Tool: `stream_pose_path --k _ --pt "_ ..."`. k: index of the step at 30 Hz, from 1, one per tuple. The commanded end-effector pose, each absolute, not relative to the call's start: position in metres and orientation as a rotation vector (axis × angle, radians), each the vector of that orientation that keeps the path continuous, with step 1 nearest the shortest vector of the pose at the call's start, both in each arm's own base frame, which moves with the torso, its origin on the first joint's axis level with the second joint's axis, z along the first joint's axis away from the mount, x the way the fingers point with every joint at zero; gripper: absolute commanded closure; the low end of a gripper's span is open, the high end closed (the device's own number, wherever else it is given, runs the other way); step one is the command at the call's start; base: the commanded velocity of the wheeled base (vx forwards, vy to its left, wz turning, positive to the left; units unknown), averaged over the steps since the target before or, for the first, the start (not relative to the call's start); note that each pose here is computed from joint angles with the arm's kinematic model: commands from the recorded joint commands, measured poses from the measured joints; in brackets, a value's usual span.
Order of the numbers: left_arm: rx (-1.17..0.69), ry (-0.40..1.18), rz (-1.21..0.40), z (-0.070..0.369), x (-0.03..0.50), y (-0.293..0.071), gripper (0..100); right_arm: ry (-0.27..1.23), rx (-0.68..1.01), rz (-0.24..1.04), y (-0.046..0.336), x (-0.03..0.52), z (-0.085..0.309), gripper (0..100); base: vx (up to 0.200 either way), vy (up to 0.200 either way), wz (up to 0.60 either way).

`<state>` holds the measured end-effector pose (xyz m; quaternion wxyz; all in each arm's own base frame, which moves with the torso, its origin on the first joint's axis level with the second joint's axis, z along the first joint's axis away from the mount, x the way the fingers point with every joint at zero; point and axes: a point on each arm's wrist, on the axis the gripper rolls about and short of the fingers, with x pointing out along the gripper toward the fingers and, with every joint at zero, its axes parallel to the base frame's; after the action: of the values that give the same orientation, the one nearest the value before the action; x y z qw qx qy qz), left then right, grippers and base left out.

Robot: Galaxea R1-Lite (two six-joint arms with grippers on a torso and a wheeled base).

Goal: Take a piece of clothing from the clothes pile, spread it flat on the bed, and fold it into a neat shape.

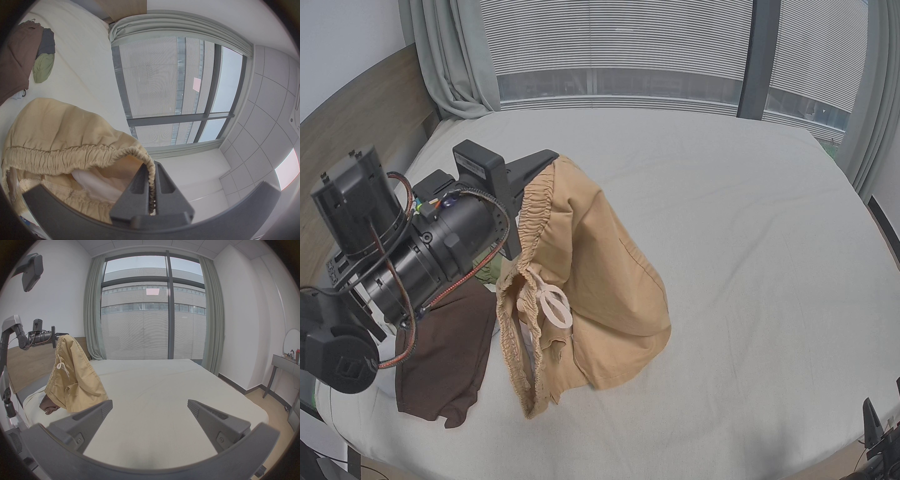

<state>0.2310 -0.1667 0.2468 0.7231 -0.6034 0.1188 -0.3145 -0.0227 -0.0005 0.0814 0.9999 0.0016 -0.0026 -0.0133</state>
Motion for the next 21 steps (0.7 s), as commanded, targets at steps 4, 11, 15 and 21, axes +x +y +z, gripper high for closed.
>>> stream_pose_path --k 4,11,15,21 --pt "-1.34 0.267 -0.684 0.244 0.239 -0.185 100 0.003 0.003 -0.028 0.0 -0.022 0.076 0 0.0 0.0 0.0" --pt "-1.336 0.293 -0.7 0.243 0.238 -0.199 100 0.003 0.003 -0.026 -0.001 -0.022 0.076 0 0.0 0.0 0.0" --pt "-1.339 0.286 -0.712 0.251 0.239 -0.201 100 0.003 0.003 -0.026 -0.001 -0.022 0.076 0 0.0 0.0 0.0" --pt "-1.341 0.304 -0.734 0.251 0.24 -0.213 100 0.003 0.003 -0.026 -0.001 -0.022 0.076 0 0.0 0.0 0.0"
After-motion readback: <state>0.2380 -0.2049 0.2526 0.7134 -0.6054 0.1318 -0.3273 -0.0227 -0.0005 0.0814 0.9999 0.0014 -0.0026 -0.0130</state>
